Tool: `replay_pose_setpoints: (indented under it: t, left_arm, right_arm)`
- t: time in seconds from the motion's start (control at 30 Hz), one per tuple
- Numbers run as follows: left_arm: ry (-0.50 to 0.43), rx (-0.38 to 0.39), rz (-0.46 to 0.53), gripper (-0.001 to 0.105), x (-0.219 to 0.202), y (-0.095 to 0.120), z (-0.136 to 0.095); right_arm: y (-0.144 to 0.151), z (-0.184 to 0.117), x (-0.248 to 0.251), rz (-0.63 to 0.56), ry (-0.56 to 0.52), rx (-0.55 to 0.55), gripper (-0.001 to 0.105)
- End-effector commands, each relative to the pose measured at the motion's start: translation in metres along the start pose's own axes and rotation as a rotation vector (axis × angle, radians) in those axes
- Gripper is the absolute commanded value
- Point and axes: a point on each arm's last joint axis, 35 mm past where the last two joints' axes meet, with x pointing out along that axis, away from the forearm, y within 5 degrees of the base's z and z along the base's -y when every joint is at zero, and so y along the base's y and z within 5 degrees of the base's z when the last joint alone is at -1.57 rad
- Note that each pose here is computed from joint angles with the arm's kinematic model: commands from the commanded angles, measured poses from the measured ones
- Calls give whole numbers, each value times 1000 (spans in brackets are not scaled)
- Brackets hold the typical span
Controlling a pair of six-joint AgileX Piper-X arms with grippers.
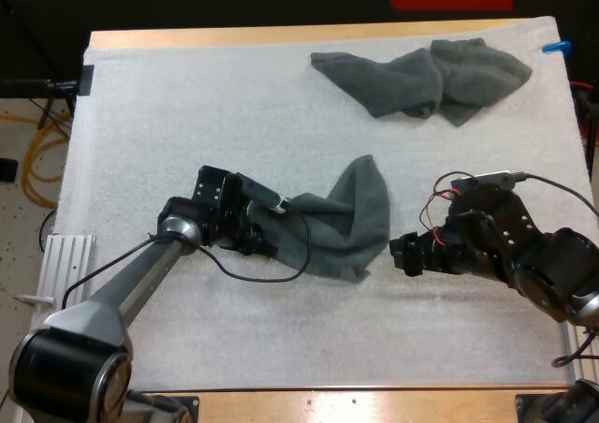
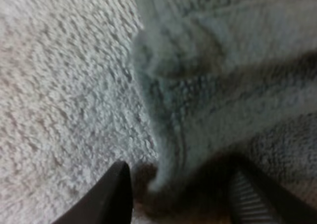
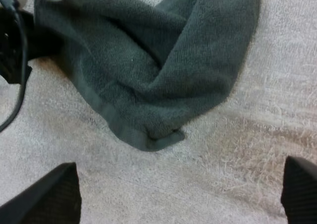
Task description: Pick towel from pile fold and stack
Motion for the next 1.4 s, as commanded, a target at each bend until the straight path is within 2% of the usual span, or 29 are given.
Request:
replay_pose_setpoints:
  t: [0.0,0.03,0.1,0.17,0.23,0.33,0.47,0.6,0.73,0.8,0.9,0.97,1.1,1.37]
  left_arm:
    - [17,-1,14,37,3,0,-1]
    - [23,-2,14,33,3,0,-1]
    - [41,-3,13,15,4,0,-3]
    - [48,-5,13,0,3,0,-4]
    - [60,-13,10,0,3,0,-5]
    - [128,-22,21,0,-4,1,-13]
    - [232,-67,118,0,-26,14,-28]
    - [321,-174,243,0,-50,38,-50]
    - [315,-301,147,0,-56,52,-67]
    - [301,-375,78,0,-55,57,-71]
    - [289,-383,35,0,-55,56,-70]
    - [285,-384,6,0,-55,54,-69]
    - [278,-386,-14,0,-55,54,-69]
    - [278,-387,-19,0,-55,54,-69]
  right_arm:
    - [0,0,-4,-7,-12,4,79]
    - [0,0,-4,-7,-12,4,79]
    - [0,0,-4,-7,-12,4,79]
    - [0,0,-4,-7,-12,4,79]
    - [0,0,-4,-7,-12,4,79]
    - [0,0,-4,-7,-12,4,79]
    - [0,0,-4,-7,-12,4,79]
    - [0,0,-4,-5,-12,-2,79]
    - [2,-2,2,57,1,-4,79]
    - [4,-8,15,159,35,4,79]
    - [4,-19,43,248,94,77,79]
    - [4,-19,59,285,90,132,79]
    - [7,-14,91,433,85,232,79]
    - [8,-21,148,553,250,358,79]
